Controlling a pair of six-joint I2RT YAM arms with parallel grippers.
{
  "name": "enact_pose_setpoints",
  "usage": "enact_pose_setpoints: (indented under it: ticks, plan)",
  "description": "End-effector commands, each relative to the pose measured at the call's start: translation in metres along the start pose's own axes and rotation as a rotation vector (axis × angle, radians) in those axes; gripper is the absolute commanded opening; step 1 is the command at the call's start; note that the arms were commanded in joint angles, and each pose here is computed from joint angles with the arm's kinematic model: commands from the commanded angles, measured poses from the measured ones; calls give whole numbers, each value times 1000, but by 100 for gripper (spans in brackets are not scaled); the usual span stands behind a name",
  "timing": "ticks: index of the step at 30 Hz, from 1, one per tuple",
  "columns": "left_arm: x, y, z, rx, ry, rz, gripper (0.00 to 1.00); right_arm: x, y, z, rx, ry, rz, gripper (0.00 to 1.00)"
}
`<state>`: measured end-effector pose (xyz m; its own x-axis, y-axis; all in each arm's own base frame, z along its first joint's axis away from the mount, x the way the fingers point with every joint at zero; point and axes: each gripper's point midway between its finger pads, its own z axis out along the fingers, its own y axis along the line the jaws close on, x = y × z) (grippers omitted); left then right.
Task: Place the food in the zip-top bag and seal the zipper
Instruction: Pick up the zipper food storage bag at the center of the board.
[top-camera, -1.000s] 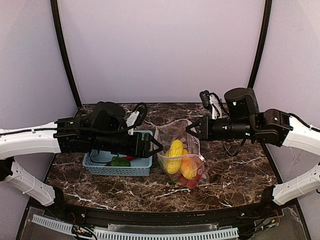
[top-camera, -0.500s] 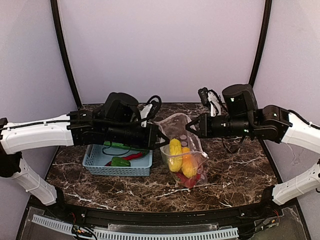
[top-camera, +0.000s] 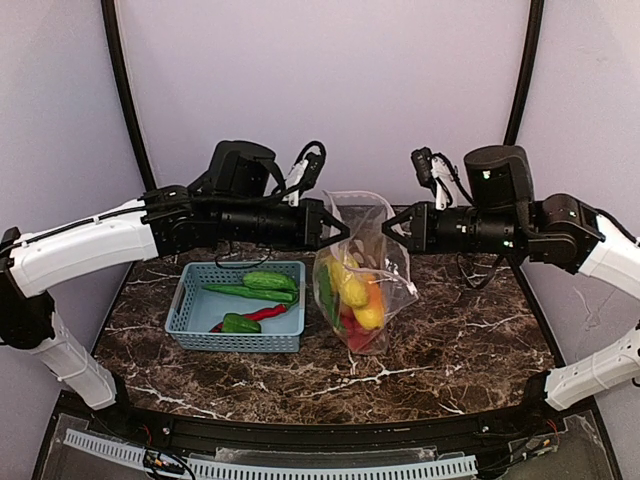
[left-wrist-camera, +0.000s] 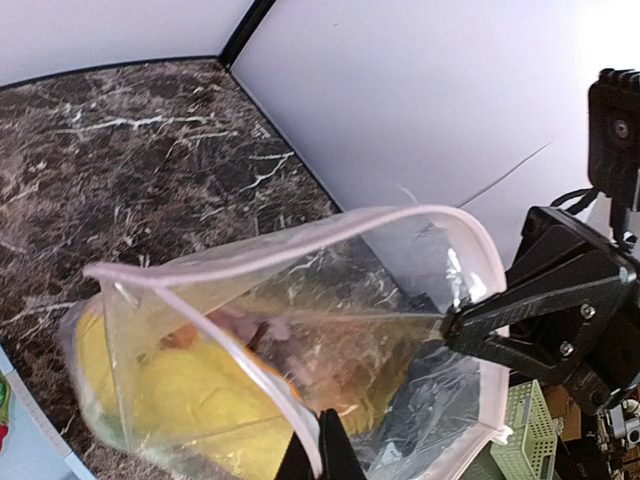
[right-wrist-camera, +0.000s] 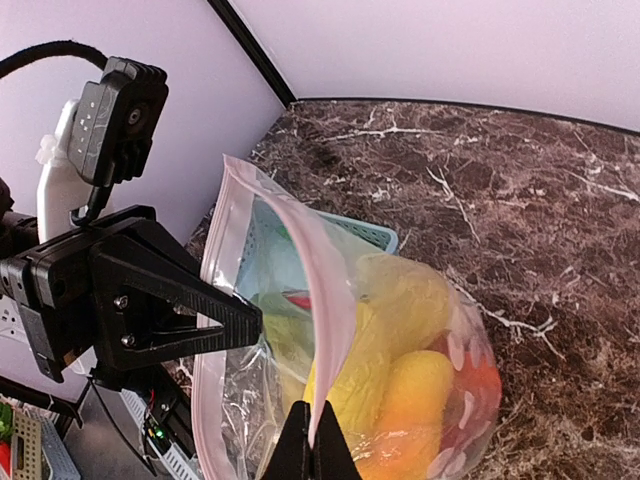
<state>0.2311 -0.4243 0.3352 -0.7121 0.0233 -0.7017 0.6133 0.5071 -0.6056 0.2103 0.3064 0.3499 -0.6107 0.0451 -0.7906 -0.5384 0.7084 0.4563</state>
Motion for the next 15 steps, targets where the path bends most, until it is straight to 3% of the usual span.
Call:
enact_pose_setpoints:
  ticks: [1,8,10,12,14,15]
  plan:
    - [7,19,-13,-49,-9,-18,1,16,-8,11,12,28,36,0]
    - [19,36,-13,-77,32,-39,1,26,-11,19,7,50,56,0]
    - [20,35,-12,-69,43,-34,8,25,-11,17,6,45,58,0]
    - [20,36,-15,-75,52,-22,37,25,-12,15,9,41,58,0]
    - [22,42,-21,-102,60,-9,57,26,-13,14,9,39,60,0]
    - [23,47,-27,-122,65,-5,62,26,-13,14,11,39,61,0]
